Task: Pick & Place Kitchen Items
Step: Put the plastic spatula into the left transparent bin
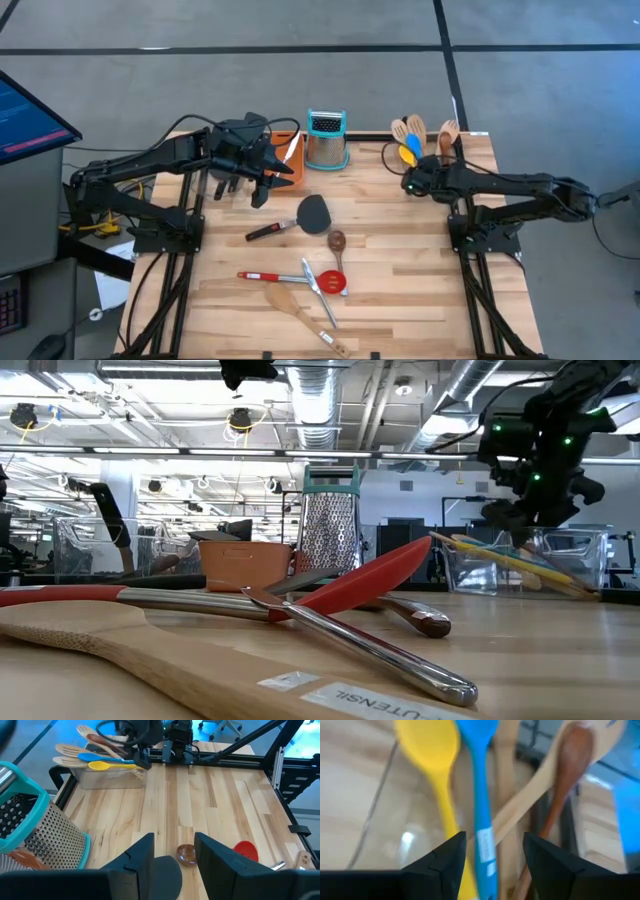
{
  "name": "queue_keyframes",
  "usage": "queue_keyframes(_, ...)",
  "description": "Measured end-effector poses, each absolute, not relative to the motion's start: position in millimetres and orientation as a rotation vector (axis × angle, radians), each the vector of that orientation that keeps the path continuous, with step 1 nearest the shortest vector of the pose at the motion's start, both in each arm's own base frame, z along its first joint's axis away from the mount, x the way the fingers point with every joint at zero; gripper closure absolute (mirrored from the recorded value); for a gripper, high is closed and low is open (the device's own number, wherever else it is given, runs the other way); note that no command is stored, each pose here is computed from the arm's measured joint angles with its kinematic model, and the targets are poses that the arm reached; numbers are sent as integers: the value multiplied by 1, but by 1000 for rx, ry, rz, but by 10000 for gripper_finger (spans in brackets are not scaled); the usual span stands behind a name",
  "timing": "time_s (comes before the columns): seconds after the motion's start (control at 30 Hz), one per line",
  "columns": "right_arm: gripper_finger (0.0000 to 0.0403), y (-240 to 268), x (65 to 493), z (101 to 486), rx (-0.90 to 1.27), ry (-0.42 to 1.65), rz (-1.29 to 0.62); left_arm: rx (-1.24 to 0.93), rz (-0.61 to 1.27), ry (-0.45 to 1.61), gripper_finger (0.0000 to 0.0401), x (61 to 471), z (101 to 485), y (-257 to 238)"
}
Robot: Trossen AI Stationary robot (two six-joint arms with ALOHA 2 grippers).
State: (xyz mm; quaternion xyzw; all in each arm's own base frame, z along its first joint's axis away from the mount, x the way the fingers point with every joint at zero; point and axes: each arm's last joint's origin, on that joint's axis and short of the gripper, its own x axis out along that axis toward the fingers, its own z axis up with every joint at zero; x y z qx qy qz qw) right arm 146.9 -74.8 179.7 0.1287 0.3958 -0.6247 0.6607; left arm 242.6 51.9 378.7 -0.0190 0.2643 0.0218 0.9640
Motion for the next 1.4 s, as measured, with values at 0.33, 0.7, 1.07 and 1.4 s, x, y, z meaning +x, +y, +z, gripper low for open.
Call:
queue_keyframes(0.33, 355, -53, 159, 213, 291, 886, -1235, -38, 44, 535, 274, 243, 379, 52)
queue_keyframes(0.7, 399, -21, 172, 243, 65, 697, -1187, -38, 44, 535, 274, 243, 379, 52)
queue_keyframes(1.07, 401, 15, 180, 257, -33, 667, -946, -38, 44, 536, 274, 243, 379, 52)
queue_keyframes(1.4, 397, 32, 196, 268, -134, 578, -776, -35, 43, 531, 274, 243, 379, 52)
